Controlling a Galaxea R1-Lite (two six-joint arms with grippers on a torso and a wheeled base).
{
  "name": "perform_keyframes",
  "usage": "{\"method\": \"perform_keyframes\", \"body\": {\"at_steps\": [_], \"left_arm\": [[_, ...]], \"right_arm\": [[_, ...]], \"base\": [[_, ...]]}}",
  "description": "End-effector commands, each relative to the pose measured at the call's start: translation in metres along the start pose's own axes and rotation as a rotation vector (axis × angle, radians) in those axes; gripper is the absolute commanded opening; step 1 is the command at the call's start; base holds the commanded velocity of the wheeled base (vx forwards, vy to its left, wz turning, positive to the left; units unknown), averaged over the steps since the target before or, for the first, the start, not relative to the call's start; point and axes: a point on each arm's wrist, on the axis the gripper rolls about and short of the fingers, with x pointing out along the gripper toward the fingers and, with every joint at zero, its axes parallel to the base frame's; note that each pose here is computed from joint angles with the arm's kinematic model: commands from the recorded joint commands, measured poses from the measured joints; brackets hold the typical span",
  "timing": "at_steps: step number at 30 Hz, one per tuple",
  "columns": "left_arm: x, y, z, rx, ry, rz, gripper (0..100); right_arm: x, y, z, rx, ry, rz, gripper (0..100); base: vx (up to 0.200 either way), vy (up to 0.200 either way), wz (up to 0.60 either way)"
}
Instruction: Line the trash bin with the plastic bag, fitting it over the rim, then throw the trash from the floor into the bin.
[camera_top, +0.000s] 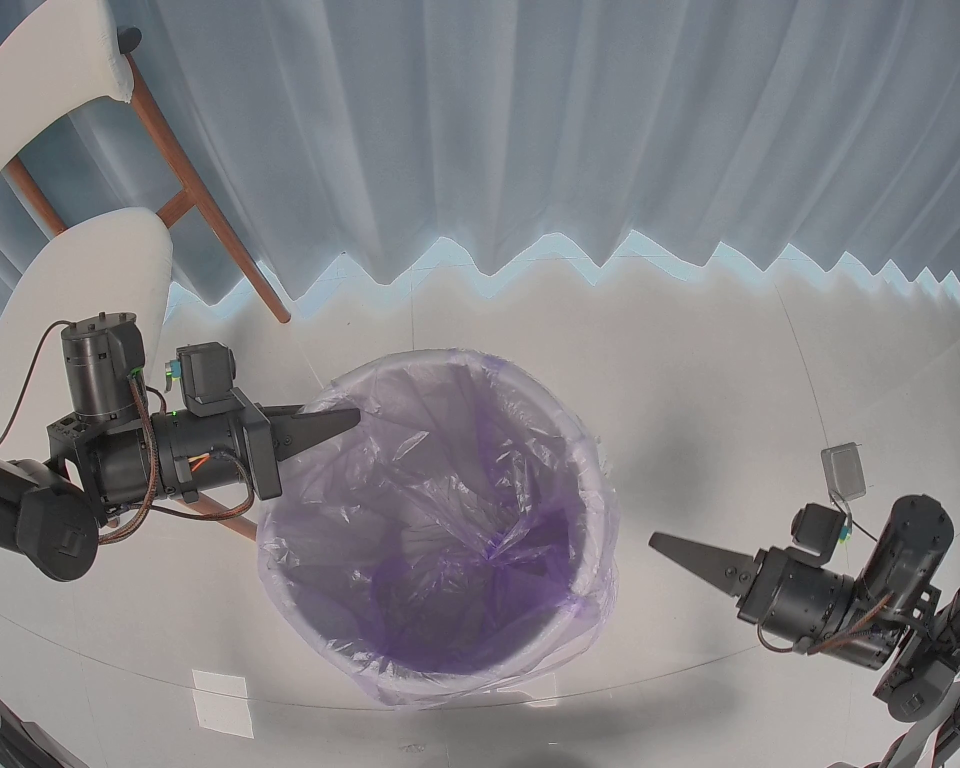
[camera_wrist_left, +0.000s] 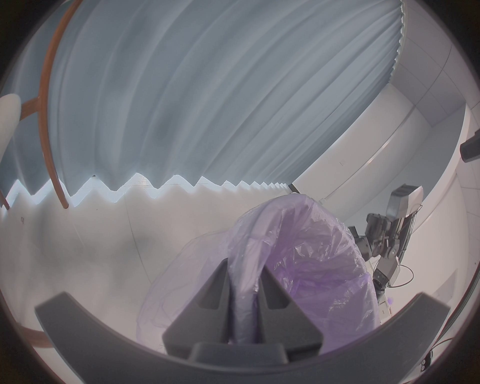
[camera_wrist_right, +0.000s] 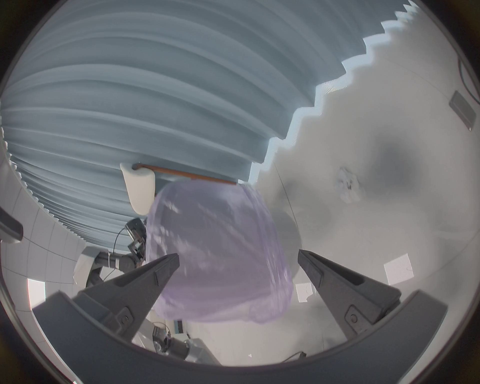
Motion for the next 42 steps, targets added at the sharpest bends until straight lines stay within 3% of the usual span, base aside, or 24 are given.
{"method": "perform_keyframes", "body": {"at_steps": [1,5,8,10,11,12,15,22,25,31,33,42], "left_arm": [[0.011,-0.008,-0.005,0.037,0.029,-0.065,0],[0.025,-0.020,-0.011,0.039,0.053,-0.126,0],[0.035,-0.029,-0.014,0.043,0.068,-0.170,0],[0.035,-0.030,-0.014,0.043,0.070,-0.173,0],[0.040,-0.033,-0.018,0.051,0.087,-0.192,0],[0.041,-0.031,-0.022,0.061,0.097,-0.188,0],[0.043,-0.025,-0.030,0.109,0.126,-0.179,0],[0.041,-0.019,-0.035,0.122,0.149,-0.158,0],[0.041,-0.019,-0.036,0.122,0.152,-0.158,0],[0.047,-0.021,-0.042,0.129,0.172,-0.177,0],[0.049,-0.020,-0.045,0.163,0.179,-0.180,0],[0.052,-0.019,-0.052,0.197,0.208,-0.148,0]], "right_arm": [[0.030,0.024,0.088,-0.040,-0.127,0.016,100],[0.039,0.061,0.141,-0.036,-0.001,-0.020,100],[0.044,0.073,0.155,-0.180,0.117,-0.083,100],[0.044,0.073,0.155,-0.200,0.130,-0.086,100],[0.044,0.075,0.158,-0.377,0.214,-0.073,100],[0.044,0.075,0.159,-0.429,0.231,-0.071,100],[0.046,0.078,0.164,-0.503,0.240,-0.066,100],[0.047,0.077,0.183,-0.542,0.184,-0.088,100],[0.045,0.077,0.181,-0.590,0.198,-0.082,100],[0.031,0.073,0.157,-0.707,0.339,-0.068,100],[0.028,0.074,0.146,-0.757,0.398,-0.025,100],[0.040,0.091,0.095,-0.807,0.578,0.117,100]], "base": [[0.000,0.000,0.00],[0.000,0.000,0.00],[0.000,0.000,0.00],[0.000,0.000,0.00],[0.000,0.000,0.00],[0.000,0.000,0.00],[0.000,0.000,0.00],[0.000,0.000,0.00],[0.000,0.000,0.00],[0.000,0.000,0.00],[0.000,0.000,0.00],[0.000,0.000,0.00]]}}
